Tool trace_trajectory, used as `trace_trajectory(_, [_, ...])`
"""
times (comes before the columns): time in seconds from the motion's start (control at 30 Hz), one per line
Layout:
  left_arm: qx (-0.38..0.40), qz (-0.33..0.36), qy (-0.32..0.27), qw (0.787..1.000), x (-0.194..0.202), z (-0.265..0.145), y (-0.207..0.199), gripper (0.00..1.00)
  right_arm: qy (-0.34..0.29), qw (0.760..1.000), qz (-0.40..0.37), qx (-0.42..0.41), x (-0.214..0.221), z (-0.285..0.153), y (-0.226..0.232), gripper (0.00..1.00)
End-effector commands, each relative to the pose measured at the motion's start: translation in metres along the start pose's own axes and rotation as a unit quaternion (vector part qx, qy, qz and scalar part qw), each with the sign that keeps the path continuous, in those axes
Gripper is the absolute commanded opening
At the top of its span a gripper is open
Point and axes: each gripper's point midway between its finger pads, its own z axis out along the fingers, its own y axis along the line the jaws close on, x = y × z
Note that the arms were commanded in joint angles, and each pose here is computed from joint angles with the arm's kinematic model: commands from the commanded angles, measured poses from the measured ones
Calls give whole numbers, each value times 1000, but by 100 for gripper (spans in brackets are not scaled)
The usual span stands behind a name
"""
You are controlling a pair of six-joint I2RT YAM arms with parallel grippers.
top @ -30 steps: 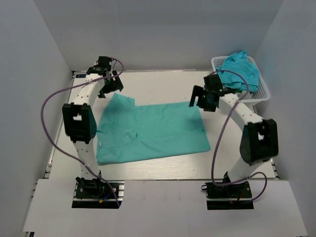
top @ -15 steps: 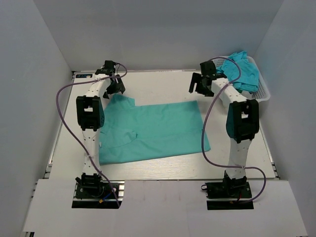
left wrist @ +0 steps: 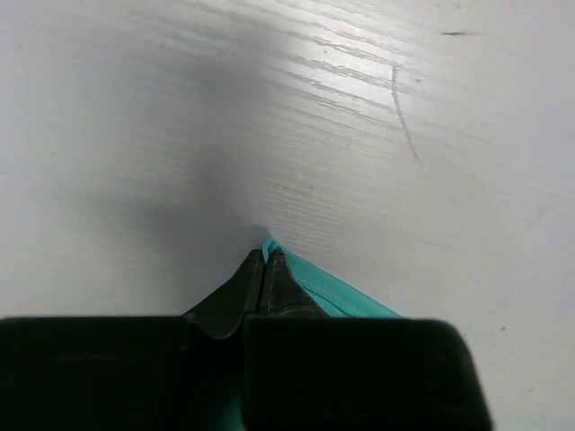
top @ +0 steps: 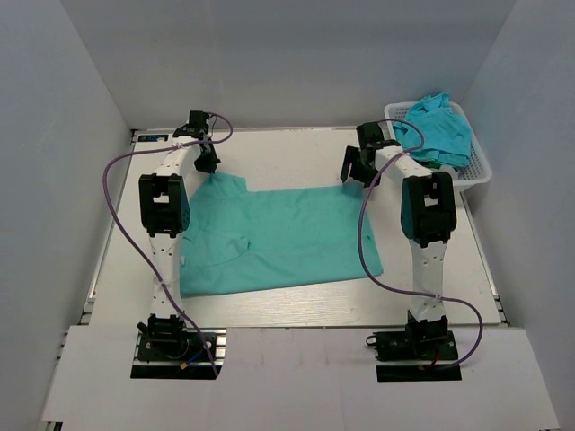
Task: Fold and stack the t-shirts
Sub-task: Grap the side of the flattened tshirt furthest away from the robot with both arms
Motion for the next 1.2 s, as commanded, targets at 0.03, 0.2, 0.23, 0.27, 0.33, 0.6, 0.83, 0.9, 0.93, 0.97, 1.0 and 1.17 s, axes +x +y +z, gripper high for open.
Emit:
trace_trajectory(0.03, [20,9,52,998,34,19,-3,1,5,1000,7,-8,3,9,6,77])
trace_trajectory(0.2, [21,13,49,998,35,13,-2,0,-7,1000,14,-17,-1,12,9,62])
trace_trajectory(0.23, [22,13,45,999,34,12,-2,0,-7,1000,14,-8,-1,16,6,60])
trace_trajectory(0.27, [26,12,34,999,27,7,-4,0,-15,1000,17,-5,-6,16,6,60])
trace_trajectory(0.33, [24,6,16,1000,16,7,-5,0,-22,999,33,2,-12,19,3,47])
trace_trajectory(0.6, [43,-7,-28,999,-24,4,-22,0,-41,999,29,17,-41,13,4,0])
trace_trajectory(0.83, [52,-22,-20,998,-11,0,-22,0,-41,997,5,67,-36,1,-16,59])
trace_trajectory(0.9, [46,-22,-17,999,-9,0,-19,0,-33,997,1,72,-30,-1,-18,66])
trace_trajectory(0.93, [40,-22,-15,999,-8,0,-17,0,-22,997,2,76,-20,0,-21,67])
trace_trajectory(0.97, [40,-22,-15,999,-8,0,-17,0,-18,997,5,77,-17,1,-22,67])
trace_trajectory(1.0, [38,-21,-10,999,-4,2,-16,0,-15,997,7,77,-13,0,-23,69])
trace_trajectory(1.17, [35,-21,-3,999,2,-1,-13,0,30,997,23,71,18,-1,-21,69])
